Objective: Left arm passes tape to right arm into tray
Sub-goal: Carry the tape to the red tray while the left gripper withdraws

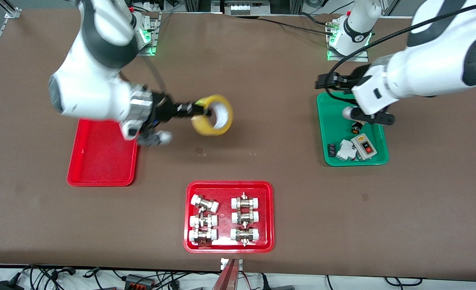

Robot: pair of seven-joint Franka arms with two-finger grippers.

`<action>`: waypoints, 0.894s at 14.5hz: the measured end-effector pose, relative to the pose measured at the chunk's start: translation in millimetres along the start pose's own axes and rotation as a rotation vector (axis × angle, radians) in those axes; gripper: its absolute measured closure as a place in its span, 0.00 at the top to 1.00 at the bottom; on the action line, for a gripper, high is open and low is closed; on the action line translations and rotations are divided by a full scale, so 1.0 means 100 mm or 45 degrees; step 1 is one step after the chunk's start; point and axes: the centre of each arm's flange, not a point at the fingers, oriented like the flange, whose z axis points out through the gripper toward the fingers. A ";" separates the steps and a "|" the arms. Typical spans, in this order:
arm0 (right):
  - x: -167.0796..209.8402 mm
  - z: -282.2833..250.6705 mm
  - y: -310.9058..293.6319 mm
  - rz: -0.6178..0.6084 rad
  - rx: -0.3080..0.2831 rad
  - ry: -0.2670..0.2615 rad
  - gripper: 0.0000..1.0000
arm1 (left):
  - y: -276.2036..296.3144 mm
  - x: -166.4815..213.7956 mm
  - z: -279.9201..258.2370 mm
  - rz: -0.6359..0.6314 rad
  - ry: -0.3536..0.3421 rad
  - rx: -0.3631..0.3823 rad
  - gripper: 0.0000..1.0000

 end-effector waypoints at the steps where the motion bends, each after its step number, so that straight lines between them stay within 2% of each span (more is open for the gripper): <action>1: 0.24 -0.14 0.39 0.038 0.003 -0.004 0.53 | -0.17 -0.02 -0.08 0.013 0.016 0.041 1.00; 3: 0.64 -0.44 1.25 0.109 0.028 -0.028 0.53 | -0.43 -0.12 -0.28 0.001 0.069 0.166 1.00; 5: 0.86 -0.76 2.09 0.129 0.068 -0.062 0.53 | -0.47 -0.23 -0.41 -0.012 0.111 0.243 1.00; 7: 0.92 -1.06 2.89 0.076 0.099 -0.096 0.53 | -0.51 -0.28 -0.47 -0.027 0.135 0.274 1.00; 9: 0.93 -1.25 3.53 -0.020 0.090 -0.103 0.53 | -0.65 -0.26 -0.51 -0.031 0.159 0.286 1.00; 13: 0.98 -1.13 4.18 -0.124 0.115 -0.125 0.53 | -0.90 -0.22 -0.46 0.024 0.224 0.289 1.00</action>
